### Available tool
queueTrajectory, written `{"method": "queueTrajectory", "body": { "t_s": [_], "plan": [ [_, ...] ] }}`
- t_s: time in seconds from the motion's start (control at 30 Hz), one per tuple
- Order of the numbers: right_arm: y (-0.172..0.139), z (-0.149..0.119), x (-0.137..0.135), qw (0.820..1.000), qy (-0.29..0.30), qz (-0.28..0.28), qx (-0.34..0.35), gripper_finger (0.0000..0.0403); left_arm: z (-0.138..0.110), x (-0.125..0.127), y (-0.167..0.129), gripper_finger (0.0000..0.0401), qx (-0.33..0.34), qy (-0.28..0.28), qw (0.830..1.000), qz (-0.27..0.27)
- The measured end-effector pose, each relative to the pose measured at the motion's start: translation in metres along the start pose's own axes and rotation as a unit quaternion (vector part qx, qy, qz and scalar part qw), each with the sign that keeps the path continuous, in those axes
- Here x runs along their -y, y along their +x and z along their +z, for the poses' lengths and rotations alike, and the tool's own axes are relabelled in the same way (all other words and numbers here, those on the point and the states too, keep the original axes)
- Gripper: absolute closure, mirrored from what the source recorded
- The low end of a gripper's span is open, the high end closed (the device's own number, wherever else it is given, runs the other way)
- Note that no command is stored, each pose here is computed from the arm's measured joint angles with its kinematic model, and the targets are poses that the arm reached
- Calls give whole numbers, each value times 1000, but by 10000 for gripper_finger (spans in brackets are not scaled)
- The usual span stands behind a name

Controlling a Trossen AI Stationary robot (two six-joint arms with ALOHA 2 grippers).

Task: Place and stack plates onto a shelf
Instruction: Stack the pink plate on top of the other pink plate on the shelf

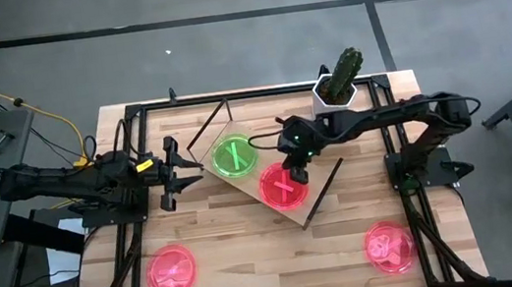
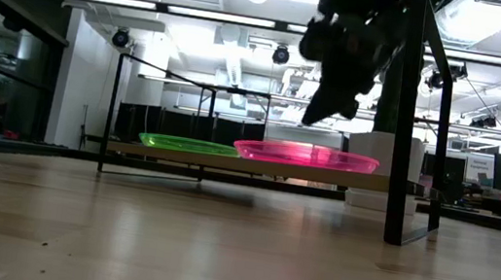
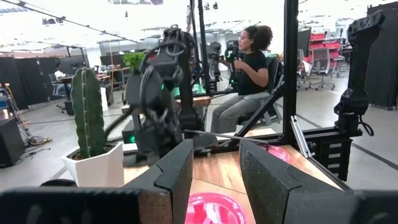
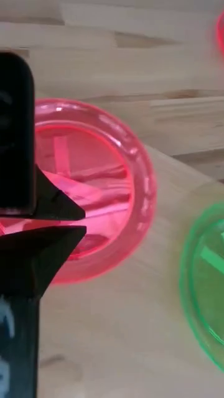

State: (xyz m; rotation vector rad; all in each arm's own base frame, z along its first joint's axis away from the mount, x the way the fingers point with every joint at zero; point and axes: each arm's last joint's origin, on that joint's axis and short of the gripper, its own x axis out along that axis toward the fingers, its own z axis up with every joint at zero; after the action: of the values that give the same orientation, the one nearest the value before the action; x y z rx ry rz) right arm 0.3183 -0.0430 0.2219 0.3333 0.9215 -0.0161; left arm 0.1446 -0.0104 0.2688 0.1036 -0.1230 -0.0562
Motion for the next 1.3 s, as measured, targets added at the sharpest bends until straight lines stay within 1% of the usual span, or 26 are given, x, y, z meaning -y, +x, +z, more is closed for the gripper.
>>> {"method": "queueTrajectory", "body": {
  "t_s": [0.07, 0.2, 0.33, 0.53, 0.7, 0.97, 1.13, 1.2, 1.3],
  "plan": [
    [10, -2, 3, 1000, -6, 10, -16, 400, 0, 0, 0, 279, 1, 0, 1000, 0],
    [27, -7, 8, 999, -12, 8, -43, 401, 0, 0, 0, 279, 1, 0, 1000, 0],
    [34, -9, 12, 999, -8, -3, -53, 402, 0, 0, 0, 279, 1, 0, 1000, 0],
    [34, -12, 15, 997, -6, -40, -66, 402, 0, 0, 0, 279, 1, 0, 1000, 0],
    [33, -17, 16, 995, -1, -57, -86, 403, 0, 0, 0, 279, 0, 0, 1000, 0],
    [31, -20, 19, 989, -1, -111, -99, 403, 0, 0, 0, 279, 0, 0, 1000, 0],
    [27, -19, 18, 990, -2, -106, -95, 403, 0, 0, 0, 279, 0, 0, 1000, 0],
    [19, -15, 15, 991, -2, -103, -90, 403, 0, 0, 0, 279, -1, 0, 1000, 0],
    [1, -2, 8, 994, -7, -96, -60, 403, 0, 0, 0, 279, -2, 0, 1000, 0]
  ]
}}
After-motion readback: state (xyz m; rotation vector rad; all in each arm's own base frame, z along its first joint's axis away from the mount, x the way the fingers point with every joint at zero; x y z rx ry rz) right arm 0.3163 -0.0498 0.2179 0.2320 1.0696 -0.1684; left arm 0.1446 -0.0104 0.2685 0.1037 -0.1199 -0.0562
